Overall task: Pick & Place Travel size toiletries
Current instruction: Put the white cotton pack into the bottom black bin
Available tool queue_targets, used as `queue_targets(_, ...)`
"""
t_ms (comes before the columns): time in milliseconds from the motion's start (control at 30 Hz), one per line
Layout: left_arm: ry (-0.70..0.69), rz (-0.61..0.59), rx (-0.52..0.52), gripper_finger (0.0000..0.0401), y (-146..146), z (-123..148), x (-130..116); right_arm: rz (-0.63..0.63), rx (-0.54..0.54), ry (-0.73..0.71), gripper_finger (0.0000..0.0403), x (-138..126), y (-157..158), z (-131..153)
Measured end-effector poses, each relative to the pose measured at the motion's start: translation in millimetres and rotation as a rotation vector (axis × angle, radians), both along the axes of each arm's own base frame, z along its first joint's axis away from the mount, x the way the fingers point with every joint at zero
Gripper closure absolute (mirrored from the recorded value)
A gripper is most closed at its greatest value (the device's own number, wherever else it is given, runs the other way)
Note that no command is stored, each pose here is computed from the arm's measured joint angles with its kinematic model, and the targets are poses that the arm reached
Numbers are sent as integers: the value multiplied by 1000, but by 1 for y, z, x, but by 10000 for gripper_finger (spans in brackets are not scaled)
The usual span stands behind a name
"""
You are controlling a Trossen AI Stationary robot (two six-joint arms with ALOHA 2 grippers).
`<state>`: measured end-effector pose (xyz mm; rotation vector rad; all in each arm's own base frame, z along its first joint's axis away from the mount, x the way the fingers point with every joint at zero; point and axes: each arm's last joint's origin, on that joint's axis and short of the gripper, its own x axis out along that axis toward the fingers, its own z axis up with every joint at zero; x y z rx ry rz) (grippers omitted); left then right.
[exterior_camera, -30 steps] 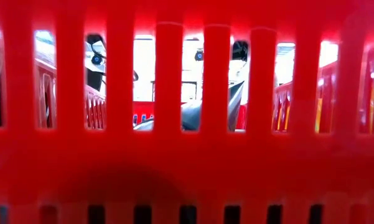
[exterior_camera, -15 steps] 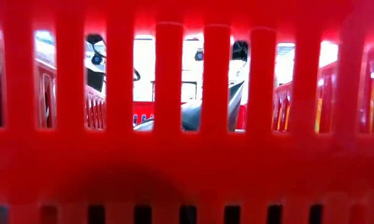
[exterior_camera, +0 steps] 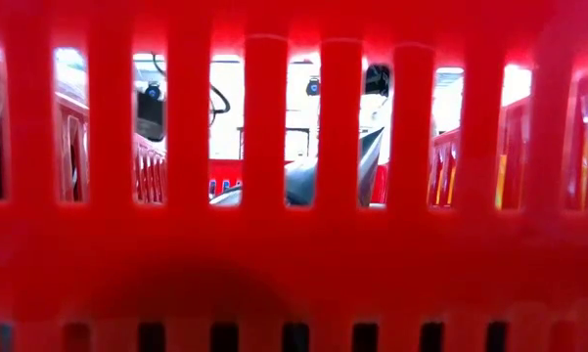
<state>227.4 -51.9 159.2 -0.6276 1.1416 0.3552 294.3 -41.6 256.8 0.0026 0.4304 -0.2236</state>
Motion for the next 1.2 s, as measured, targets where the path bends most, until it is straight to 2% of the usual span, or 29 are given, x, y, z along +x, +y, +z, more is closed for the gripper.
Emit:
queue_targets(333, 21, -1, 92, 359, 2, 35, 3, 0, 2, 12, 255, -1, 0, -1)
queue_targets(633, -81, -71, 101, 359, -2, 79, 13, 0, 2, 14, 255, -1, 0, -1)
queue_targets(967, -239, -166, 48, 359, -32, 121, 18, 2, 3, 15, 255, -1, 0, -1)
queue_targets(1200, -362, -192, 37, 359, -56, 130, 18, 2, 3, 15, 255, -1, 0, -1)
